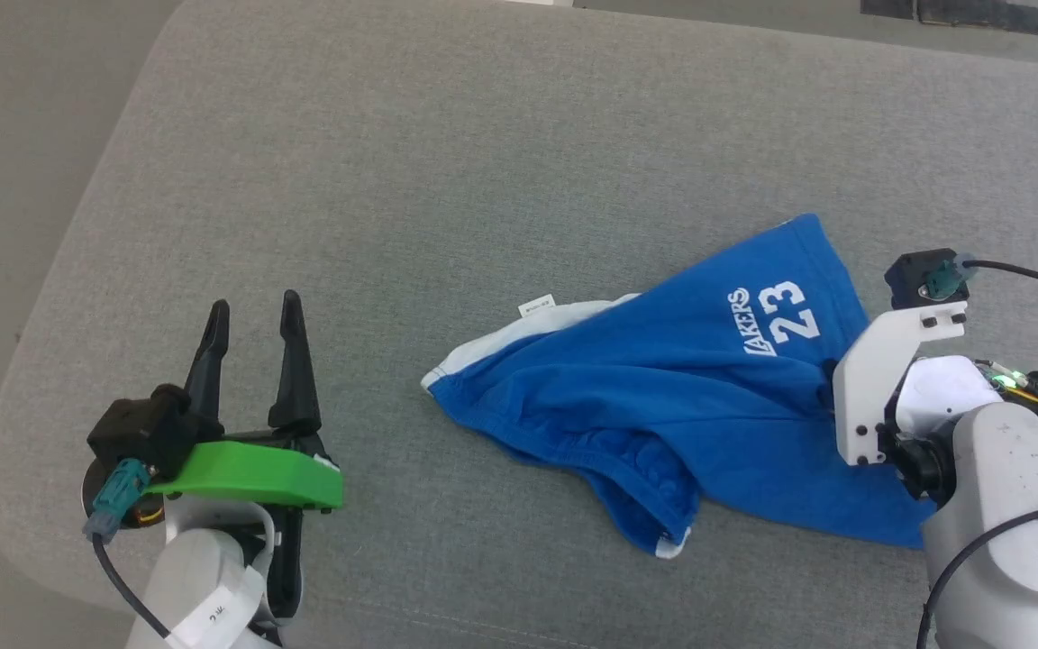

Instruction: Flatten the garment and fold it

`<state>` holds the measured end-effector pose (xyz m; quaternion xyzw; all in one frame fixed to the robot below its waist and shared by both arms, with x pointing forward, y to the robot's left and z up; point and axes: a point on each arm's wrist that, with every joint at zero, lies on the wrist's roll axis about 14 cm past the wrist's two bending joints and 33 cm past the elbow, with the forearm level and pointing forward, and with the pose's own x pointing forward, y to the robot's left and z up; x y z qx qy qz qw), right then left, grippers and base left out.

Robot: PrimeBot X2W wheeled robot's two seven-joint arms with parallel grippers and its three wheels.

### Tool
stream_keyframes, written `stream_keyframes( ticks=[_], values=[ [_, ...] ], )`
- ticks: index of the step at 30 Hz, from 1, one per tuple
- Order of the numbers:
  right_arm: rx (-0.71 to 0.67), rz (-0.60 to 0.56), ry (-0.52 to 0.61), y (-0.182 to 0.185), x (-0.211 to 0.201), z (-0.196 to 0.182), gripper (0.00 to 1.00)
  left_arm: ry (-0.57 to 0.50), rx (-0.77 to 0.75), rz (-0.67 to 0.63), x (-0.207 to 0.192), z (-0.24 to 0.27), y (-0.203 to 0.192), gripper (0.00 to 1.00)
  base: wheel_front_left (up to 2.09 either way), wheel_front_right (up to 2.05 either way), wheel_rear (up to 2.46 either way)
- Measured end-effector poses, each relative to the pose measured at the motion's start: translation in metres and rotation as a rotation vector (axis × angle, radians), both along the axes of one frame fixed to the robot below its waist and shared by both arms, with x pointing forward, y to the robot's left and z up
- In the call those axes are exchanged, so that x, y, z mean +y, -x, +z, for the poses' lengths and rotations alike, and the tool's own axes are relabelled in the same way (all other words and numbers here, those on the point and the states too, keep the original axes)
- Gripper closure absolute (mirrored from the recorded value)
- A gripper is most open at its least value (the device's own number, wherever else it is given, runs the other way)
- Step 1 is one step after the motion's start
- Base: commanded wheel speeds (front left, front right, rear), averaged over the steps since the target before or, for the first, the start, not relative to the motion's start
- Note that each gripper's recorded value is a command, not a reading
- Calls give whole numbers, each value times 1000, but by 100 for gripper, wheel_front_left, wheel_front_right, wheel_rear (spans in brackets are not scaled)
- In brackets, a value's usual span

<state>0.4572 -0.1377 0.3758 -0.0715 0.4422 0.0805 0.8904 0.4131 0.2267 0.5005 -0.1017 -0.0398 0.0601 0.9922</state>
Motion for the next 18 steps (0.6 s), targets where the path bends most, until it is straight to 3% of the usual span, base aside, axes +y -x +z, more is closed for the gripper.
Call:
stream_keyframes(
  ticks=[1,2,11,18],
  values=[
    [3,-2,-6,1,0,0,64,4,0,-1,0,-1,0,0,0,0,0],
    [1,-3,-11,1,0,1,100,5,0,-2,-1,-1,-1,0,0,0,0],
    [-176,-96,-92,-7,-21,32,100,26,-8,-31,-8,-1,-3,0,0,0,0],
    [-86,-176,-145,59,-43,6,100,21,-9,-43,-11,0,0,0,0,0,0]
  ],
)
